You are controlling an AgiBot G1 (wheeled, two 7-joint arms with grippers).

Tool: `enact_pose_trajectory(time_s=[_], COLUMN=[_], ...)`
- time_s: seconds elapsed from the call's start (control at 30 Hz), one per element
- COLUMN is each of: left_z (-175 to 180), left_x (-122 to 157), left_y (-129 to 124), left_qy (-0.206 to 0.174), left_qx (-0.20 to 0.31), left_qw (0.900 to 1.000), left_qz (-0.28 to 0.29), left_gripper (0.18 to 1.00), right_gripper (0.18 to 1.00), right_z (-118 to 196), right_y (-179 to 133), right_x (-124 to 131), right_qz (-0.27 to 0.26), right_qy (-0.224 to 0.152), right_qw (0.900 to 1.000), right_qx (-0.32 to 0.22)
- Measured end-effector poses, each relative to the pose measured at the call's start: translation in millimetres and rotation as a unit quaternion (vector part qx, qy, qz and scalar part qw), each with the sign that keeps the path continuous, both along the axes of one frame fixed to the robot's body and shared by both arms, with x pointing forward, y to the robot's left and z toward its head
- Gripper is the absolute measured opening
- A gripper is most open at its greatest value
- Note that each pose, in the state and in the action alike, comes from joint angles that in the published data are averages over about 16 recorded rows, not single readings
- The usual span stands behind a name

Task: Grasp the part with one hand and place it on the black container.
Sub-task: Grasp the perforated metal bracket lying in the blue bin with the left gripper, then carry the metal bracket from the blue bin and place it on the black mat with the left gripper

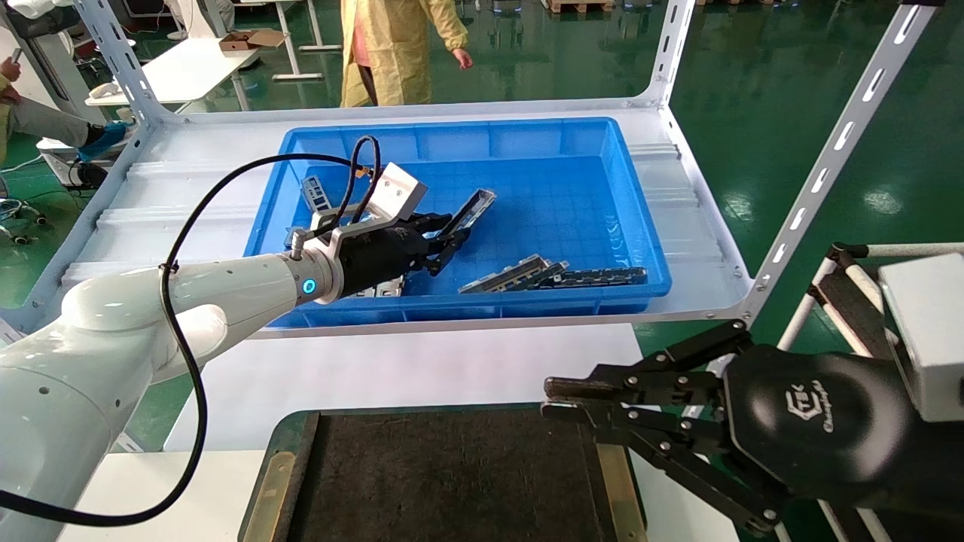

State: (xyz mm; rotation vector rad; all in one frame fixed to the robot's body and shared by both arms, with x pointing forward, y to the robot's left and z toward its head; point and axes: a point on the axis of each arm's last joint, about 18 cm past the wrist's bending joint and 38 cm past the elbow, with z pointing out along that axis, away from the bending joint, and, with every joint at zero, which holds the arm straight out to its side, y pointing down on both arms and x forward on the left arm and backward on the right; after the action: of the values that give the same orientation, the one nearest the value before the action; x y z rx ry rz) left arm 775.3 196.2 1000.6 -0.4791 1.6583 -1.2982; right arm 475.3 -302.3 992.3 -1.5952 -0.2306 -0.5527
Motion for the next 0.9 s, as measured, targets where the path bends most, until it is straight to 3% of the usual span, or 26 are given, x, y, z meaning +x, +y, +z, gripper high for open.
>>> enact_pose_trajectory(time_s=[0.47,0.67,0.9], left_z=[49,59,55], left_x=[-9,-28,-57], left_y=[5,4,5], left_qy=[-0.046,-0.054,-0.054], left_qx=[-0.025,-0.031,-0.033], left_qw=[0.9986,0.9952,0.9842], left_qz=[-0.011,-0.075,-0.165], left_gripper=[0.358,0.358,0.358], right_gripper=[0.196,0.191,0.191], right_z=[0,0,0], right_y=[0,0,0], right_x=[0,0,0], right_qz=[0.0,0.0,0.0], right_qy=[0.0,0.0,0.0], right_qw=[1.0,1.0,1.0], right_qx=[0.0,0.0,0.0])
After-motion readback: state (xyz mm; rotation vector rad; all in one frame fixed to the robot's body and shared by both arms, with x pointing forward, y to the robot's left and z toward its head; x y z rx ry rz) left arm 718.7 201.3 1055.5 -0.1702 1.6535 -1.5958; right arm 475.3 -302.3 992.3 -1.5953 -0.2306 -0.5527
